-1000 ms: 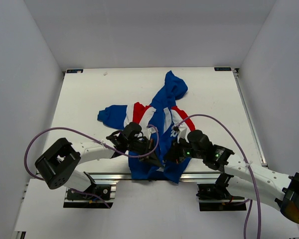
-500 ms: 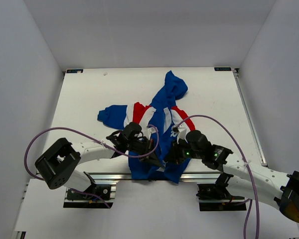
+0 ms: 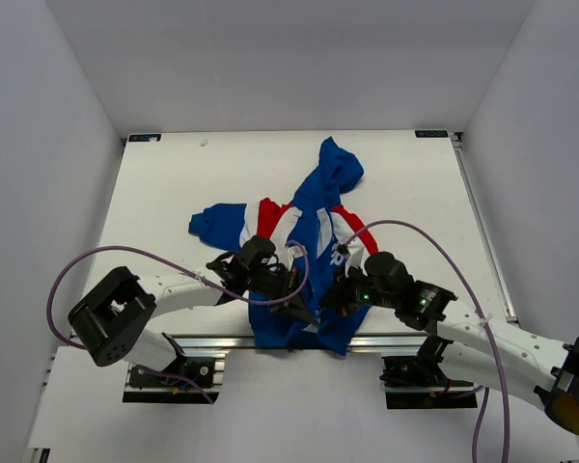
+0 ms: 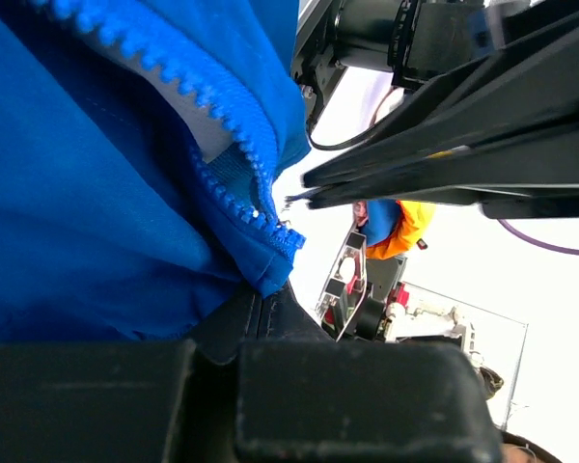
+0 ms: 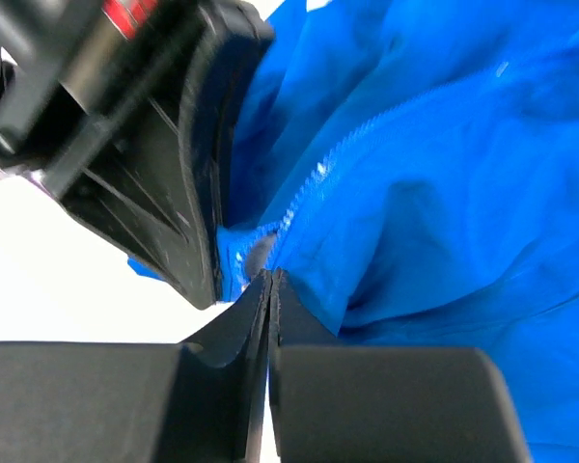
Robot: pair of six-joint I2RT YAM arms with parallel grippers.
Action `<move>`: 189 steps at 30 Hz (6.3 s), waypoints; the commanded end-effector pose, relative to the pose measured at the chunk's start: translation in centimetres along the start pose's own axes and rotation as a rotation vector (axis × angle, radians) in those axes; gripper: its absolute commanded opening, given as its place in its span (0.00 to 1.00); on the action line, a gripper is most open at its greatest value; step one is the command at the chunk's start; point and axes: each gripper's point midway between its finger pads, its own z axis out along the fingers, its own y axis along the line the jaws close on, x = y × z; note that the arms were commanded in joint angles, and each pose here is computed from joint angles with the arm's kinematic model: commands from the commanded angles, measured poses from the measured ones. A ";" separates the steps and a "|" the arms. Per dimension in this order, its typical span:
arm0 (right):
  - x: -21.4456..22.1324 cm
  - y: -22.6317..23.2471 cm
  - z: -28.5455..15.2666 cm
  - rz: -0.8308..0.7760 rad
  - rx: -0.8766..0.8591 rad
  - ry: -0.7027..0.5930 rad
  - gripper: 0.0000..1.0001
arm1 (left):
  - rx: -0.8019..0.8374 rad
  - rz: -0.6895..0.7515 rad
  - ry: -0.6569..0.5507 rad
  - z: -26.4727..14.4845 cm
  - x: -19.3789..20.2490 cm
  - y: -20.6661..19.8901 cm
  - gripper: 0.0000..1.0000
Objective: Zip up the jacket
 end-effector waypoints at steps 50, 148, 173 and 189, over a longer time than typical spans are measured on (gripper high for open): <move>-14.7 1.7 -3.2 0.026 0.034 -0.171 0.00 | -0.735 1.018 -0.581 -8.9 -9.4 -7.1 0.84; -34.0 -19.7 3.7 -0.163 0.514 -0.497 0.00 | -0.163 0.947 -0.357 -9.8 1.5 -14.8 0.00; -38.1 -20.8 3.9 -0.217 0.317 -0.539 0.81 | -0.364 0.638 -0.008 -5.0 6.3 -2.8 0.98; -27.1 -25.6 -9.3 0.271 0.658 -0.504 0.89 | -0.847 -0.028 -0.848 -22.0 -14.4 5.7 0.98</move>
